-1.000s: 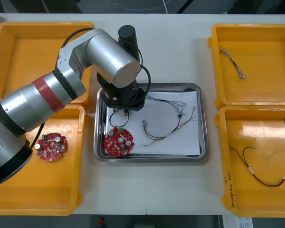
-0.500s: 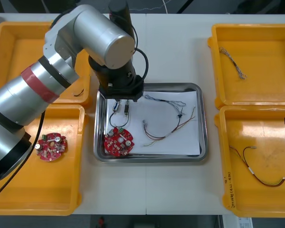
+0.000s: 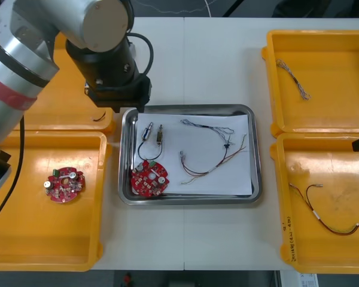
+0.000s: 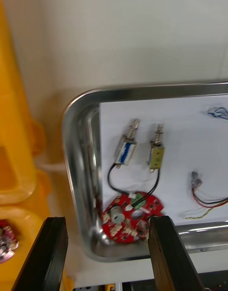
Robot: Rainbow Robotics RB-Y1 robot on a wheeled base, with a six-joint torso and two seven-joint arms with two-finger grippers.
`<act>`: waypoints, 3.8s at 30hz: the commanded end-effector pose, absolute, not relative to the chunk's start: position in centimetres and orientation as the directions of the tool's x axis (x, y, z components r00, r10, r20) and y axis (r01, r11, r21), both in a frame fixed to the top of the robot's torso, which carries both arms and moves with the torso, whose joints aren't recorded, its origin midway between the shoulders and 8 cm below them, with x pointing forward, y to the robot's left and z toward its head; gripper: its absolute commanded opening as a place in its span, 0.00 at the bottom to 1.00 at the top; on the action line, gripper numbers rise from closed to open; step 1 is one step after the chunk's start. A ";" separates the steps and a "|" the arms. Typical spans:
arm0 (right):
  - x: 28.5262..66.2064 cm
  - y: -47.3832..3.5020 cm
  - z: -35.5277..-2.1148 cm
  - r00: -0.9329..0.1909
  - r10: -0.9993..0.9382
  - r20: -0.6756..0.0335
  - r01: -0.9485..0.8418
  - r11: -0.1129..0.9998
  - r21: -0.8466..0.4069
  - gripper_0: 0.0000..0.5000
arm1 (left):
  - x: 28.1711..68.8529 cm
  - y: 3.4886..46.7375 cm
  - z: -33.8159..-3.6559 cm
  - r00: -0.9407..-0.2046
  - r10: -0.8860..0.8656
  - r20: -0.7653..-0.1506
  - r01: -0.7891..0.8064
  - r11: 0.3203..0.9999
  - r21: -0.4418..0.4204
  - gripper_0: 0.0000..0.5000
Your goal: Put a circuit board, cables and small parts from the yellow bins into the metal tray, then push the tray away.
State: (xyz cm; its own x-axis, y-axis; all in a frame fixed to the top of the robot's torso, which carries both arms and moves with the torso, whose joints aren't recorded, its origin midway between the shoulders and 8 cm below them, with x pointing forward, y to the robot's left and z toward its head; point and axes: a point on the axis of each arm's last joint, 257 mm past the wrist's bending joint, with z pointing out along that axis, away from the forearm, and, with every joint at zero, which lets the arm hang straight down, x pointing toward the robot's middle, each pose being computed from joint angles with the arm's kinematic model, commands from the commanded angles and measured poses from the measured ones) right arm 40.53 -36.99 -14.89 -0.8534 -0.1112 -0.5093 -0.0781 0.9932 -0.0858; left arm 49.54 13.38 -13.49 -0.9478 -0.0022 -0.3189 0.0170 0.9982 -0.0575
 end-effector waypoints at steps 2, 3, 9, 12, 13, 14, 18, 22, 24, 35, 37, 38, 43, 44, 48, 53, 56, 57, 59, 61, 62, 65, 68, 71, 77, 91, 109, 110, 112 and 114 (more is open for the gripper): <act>39.9 -32.3 -13.1 -0.797 -0.305 -0.521 -0.256 0.952 -0.167 1.00 | 50.0 16.7 -8.3 -0.923 -0.047 -0.383 -0.022 0.997 -0.068 1.00; 39.7 -31.8 -13.2 -0.793 -0.319 -0.519 -0.274 0.948 -0.164 1.00 | 50.0 16.9 -8.1 -0.921 -0.049 -0.386 -0.024 0.997 -0.070 1.00; 37.3 -27.4 -14.0 -0.742 -0.475 -0.473 -0.458 0.874 -0.159 1.00 | 49.7 19.9 -7.2 -0.914 -0.082 -0.397 -0.047 0.994 -0.097 1.00; 35.8 -25.2 -14.2 -0.694 -0.558 -0.454 -0.546 0.820 -0.173 1.00 | 49.3 22.0 -7.7 -0.912 -0.090 -0.400 -0.062 0.995 -0.082 1.00; 35.3 -24.4 -14.4 -0.676 -0.588 -0.445 -0.579 0.797 -0.174 1.00 | 49.1 22.6 -7.8 -0.912 -0.090 -0.401 -0.065 0.995 -0.075 1.00; 34.9 -23.4 -14.6 -0.655 -0.616 -0.437 -0.611 0.772 -0.172 1.00 | 48.9 23.3 -7.9 -0.911 -0.092 -0.403 -0.068 0.995 -0.073 1.00; 33.9 -20.8 -15.2 -0.589 -0.699 -0.406 -0.697 0.693 -0.182 1.00 | 48.1 25.4 -8.2 -0.907 -0.098 -0.409 -0.076 0.995 -0.070 1.00; 33.1 -18.4 -16.6 -0.513 -0.779 -0.360 -0.773 0.602 -0.201 1.00 | 46.8 27.4 -9.0 -0.906 -0.103 -0.410 -0.083 0.994 -0.067 1.00; 33.1 -16.5 -17.0 -0.447 -0.824 -0.349 -0.814 0.536 -0.224 1.00 | 46.0 28.6 -9.5 -0.908 -0.096 -0.407 -0.082 0.995 -0.052 1.00; 33.3 -7.8 -18.4 -0.132 -0.953 -0.272 -0.914 0.223 -0.339 1.00 | 43.2 33.3 -11.1 -0.910 -0.084 -0.405 -0.080 0.996 -0.027 1.00; 33.7 -6.8 -18.7 -0.088 -0.961 -0.263 -0.920 0.179 -0.349 1.00 | 43.0 33.8 -11.4 -0.910 -0.091 -0.404 -0.088 0.996 -0.028 1.00; 33.9 -6.1 -18.9 -0.060 -0.965 -0.255 -0.923 0.151 -0.353 1.00 | 43.0 34.0 -11.5 -0.910 -0.094 -0.405 -0.091 0.995 -0.029 1.00; 34.6 -3.8 -21.0 0.030 -0.976 -0.216 -0.926 0.054 -0.375 1.00 | 42.7 35.5 -11.9 -0.908 -0.089 -0.410 -0.086 0.996 -0.024 1.00; 34.7 -3.4 -21.4 0.049 -0.977 -0.208 -0.925 0.035 -0.379 1.00 | 42.6 35.8 -12.0 -0.908 -0.087 -0.410 -0.084 0.996 -0.024 1.00; 35.0 -1.9 -22.8 0.115 -0.979 -0.169 -0.911 -0.036 -0.411 1.00 | 42.2 36.6 -11.8 -0.901 -0.097 -0.424 -0.091 0.995 -0.035 1.00; 34.5 -0.6 -24.8 0.155 -0.979 -0.133 -0.902 -0.085 -0.424 1.00 | 41.8 37.3 -11.5 -0.890 -0.107 -0.443 -0.097 0.994 -0.047 1.00; 34.0 -0.4 -25.7 0.166 -0.979 -0.115 -0.901 -0.104 -0.421 1.00 | 41.8 37.2 -11.7 -0.885 -0.109 -0.452 -0.096 0.994 -0.052 1.00; 33.8 -0.3 -26.1 0.169 -0.980 -0.107 -0.902 -0.110 -0.417 1.00 | 41.8 37.2 -11.8 -0.882 -0.106 -0.459 -0.094 0.994 -0.048 1.00; 33.5 -0.2 -26.5 0.168 -0.980 -0.102 -0.906 -0.113 -0.408 1.00 | 41.9 37.0 -11.9 -0.877 -0.102 -0.469 -0.093 0.995 -0.044 1.00; 33.7 -0.3 -26.9 0.163 -0.982 -0.092 -0.908 -0.113 -0.403 1.00 | 42.0 37.2 -12.0 -0.876 -0.104 -0.470 -0.096 0.995 -0.040 1.00; 33.7 -0.2 -27.1 0.159 -0.983 -0.091 -0.911 -0.111 -0.398 1.00 | 42.0 37.1 -12.0 -0.877 -0.102 -0.469 -0.095 0.995 -0.039 1.00; 33.6 0.1 -27.8 0.153 -0.985 -0.085 -0.917 -0.109 -0.383 1.00 | 41.8 37.2 -12.3 -0.880 -0.097 -0.466 -0.091 0.995 -0.036 1.00; 33.7 0.6 -28.3 0.148 -0.986 -0.081 -0.916 -0.106 -0.387 1.00 | 41.7 37.3 -12.4 -0.882 -0.096 -0.462 -0.091 0.995 -0.033 1.00; 34.4 0.6 -28.8 0.147 -0.987 -0.072 -0.908 -0.106 -0.406 1.00 | 41.8 37.3 -12.3 -0.881 -0.093 -0.465 -0.088 0.996 -0.032 1.00; 35.4 0.8 -29.9 0.138 -0.987 -0.078 -0.904 -0.094 -0.417 1.00 | 41.8 37.3 -12.3 -0.881 -0.093 -0.465 -0.088 0.996 -0.032 1.00; 35.9 0.5 -30.4 0.137 -0.989 -0.058 -0.894 -0.098 -0.437 0.47 | 41.8 37.3 -12.3 -0.881 -0.093 -0.465 -0.088 0.996 -0.032 1.00; 38.7 0.0 -28.4 0.132 -0.991 -0.026 -0.849 -0.099 -0.519 0.00 | 41.8 37.3 -12.3 -0.881 -0.093 -0.465 -0.088 0.996 -0.032 1.00; 39.0 -0.1 -28.1 0.131 -0.991 -0.023 -0.845 -0.099 -0.525 0.00 | 41.8 37.3 -12.3 -0.881 -0.093 -0.465 -0.088 0.996 -0.032 1.00; 39.7 -0.3 -27.7 0.122 -0.992 -0.013 -0.841 -0.096 -0.533 0.00 | 41.8 37.3 -12.3 -0.881 -0.093 -0.465 -0.088 0.996 -0.032 1.00; 40.6 -0.1 -27.2 0.114 -0.993 -0.008 -0.839 -0.092 -0.537 0.00 | 41.8 37.3 -12.3 -0.881 -0.093 -0.465 -0.088 0.996 -0.032 1.00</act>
